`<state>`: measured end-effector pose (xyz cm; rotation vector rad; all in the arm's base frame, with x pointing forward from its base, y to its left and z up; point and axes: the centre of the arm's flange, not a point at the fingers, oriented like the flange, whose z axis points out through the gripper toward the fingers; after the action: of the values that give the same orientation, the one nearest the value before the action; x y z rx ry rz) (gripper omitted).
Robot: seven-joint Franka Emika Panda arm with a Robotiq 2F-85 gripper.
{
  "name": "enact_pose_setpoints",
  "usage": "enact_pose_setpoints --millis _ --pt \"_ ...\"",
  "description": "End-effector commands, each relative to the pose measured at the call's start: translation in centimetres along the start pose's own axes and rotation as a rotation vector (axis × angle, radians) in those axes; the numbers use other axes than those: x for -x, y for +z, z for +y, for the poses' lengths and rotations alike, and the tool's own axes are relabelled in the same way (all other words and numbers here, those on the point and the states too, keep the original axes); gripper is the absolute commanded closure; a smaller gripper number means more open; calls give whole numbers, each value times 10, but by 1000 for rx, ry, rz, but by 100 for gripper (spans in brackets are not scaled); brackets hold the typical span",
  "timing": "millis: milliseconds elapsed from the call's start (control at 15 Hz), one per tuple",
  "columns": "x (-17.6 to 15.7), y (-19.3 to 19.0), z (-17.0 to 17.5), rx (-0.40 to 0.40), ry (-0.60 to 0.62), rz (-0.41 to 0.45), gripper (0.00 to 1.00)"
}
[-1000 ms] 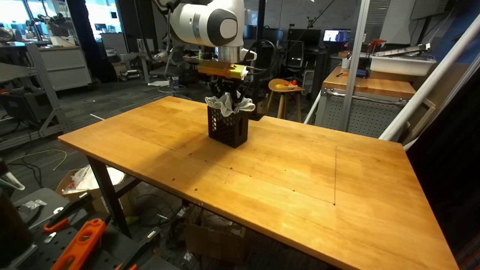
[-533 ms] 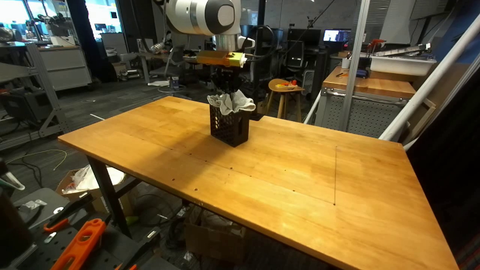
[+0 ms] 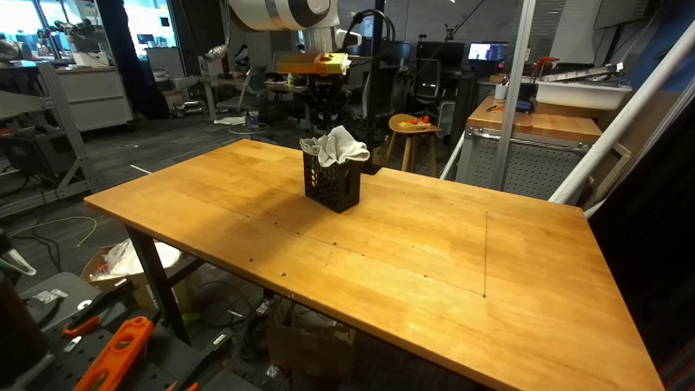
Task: Put the towel in the black basket
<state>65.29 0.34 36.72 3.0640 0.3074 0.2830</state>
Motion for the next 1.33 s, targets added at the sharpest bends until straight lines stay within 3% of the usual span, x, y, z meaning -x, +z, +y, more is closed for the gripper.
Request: enact_pose_setpoints --millis 0,400,800,1267 --pt "-6 -21 -6 31 -8 18 89" --pt "-5 1 7 32 -32 -1 89" --pt "1 48 24 -4 -41 -66 89" --pt "5 100 11 -68 -93 -140 89"
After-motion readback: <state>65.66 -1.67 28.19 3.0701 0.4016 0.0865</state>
